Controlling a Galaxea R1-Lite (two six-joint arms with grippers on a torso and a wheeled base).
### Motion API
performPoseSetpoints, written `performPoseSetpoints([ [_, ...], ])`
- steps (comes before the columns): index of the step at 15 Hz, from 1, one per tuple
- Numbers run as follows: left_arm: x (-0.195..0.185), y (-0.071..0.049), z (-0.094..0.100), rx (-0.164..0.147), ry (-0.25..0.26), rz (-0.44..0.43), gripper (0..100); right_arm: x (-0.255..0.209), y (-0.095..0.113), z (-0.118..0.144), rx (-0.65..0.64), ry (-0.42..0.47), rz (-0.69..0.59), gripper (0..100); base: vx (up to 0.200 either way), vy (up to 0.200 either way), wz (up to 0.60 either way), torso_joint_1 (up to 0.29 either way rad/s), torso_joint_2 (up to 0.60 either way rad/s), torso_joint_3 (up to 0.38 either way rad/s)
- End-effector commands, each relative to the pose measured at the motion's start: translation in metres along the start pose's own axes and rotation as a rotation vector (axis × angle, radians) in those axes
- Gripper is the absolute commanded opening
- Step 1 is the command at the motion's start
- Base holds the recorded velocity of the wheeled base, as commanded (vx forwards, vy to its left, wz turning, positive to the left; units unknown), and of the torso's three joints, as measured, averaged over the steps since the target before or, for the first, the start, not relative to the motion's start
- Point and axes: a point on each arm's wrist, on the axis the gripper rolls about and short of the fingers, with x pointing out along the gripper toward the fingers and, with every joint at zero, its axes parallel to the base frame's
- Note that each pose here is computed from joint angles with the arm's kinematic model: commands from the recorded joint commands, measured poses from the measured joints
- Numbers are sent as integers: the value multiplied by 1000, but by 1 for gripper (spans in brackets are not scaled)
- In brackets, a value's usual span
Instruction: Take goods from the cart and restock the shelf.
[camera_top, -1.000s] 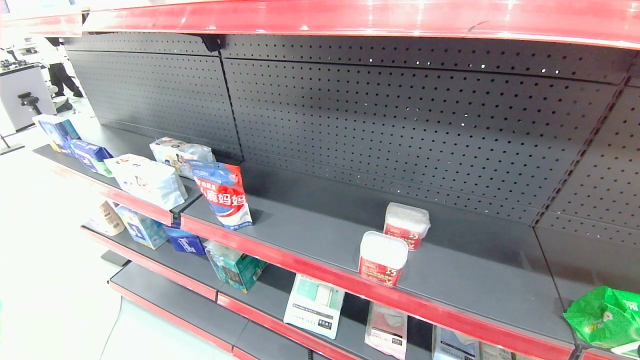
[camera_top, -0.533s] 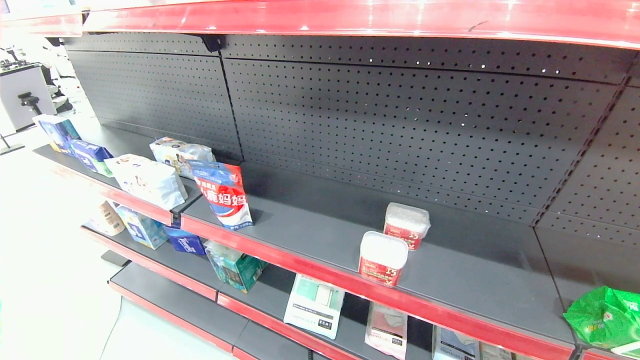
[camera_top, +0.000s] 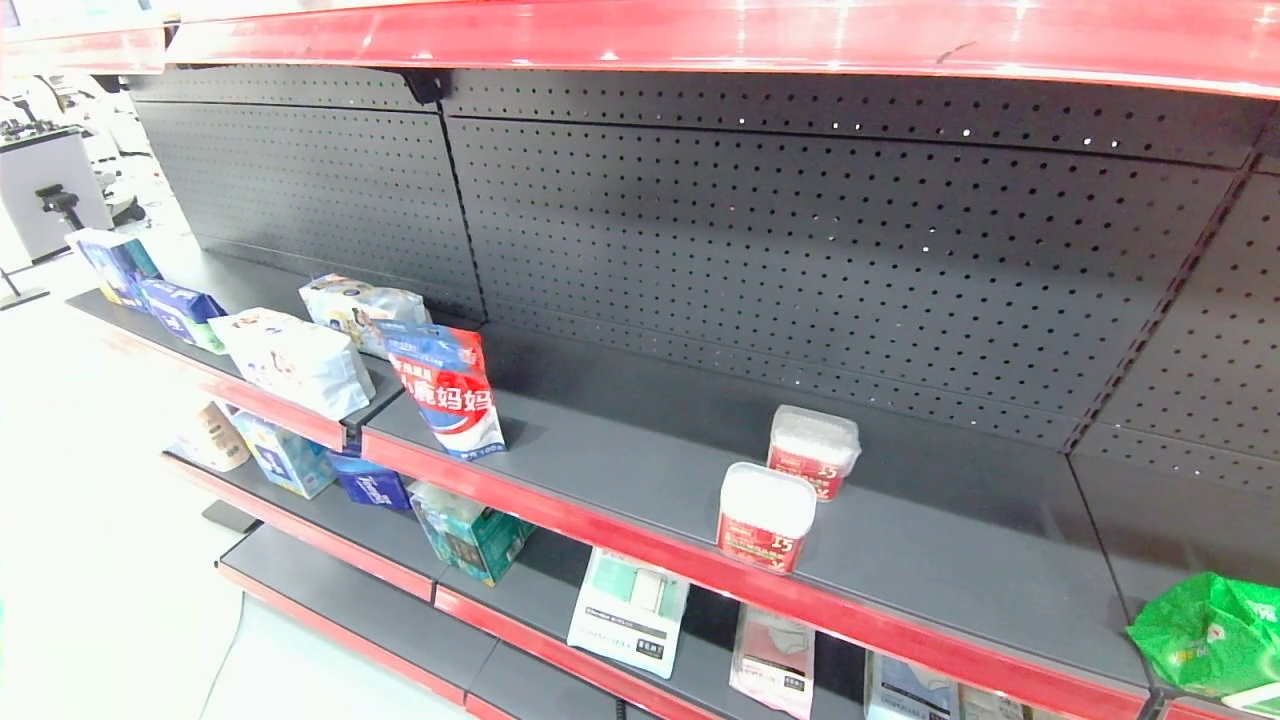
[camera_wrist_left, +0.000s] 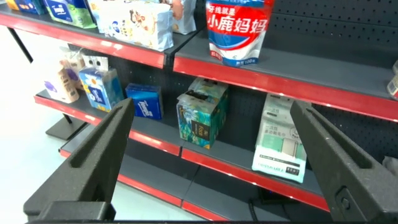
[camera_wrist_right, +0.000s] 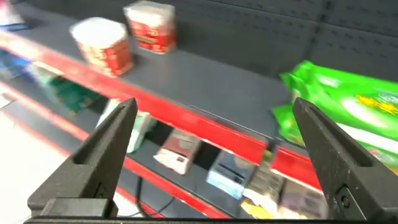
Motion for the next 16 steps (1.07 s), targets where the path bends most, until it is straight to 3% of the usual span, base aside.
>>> performPoseSetpoints([
  [1, 0, 0, 0, 0, -2, 1, 100, 0, 0, 1, 0, 3, -25, 100, 0, 0, 0, 0, 0, 0],
  [4, 0, 0, 0, -2, -1, -1, 100, 1, -1, -6, 4, -11, -119, 100, 0, 0, 0, 0, 0, 0],
  [9, 0, 0, 0, -5, -2, -1, 100, -3, -1, -8, 26, -73, -86, 100, 0, 0, 0, 0, 0, 0],
  [16, 0, 0, 0, -5, -2, -1, 100, -3, -1, -8, 32, -73, -99, 100, 0, 0, -86, 1, 0, 1],
])
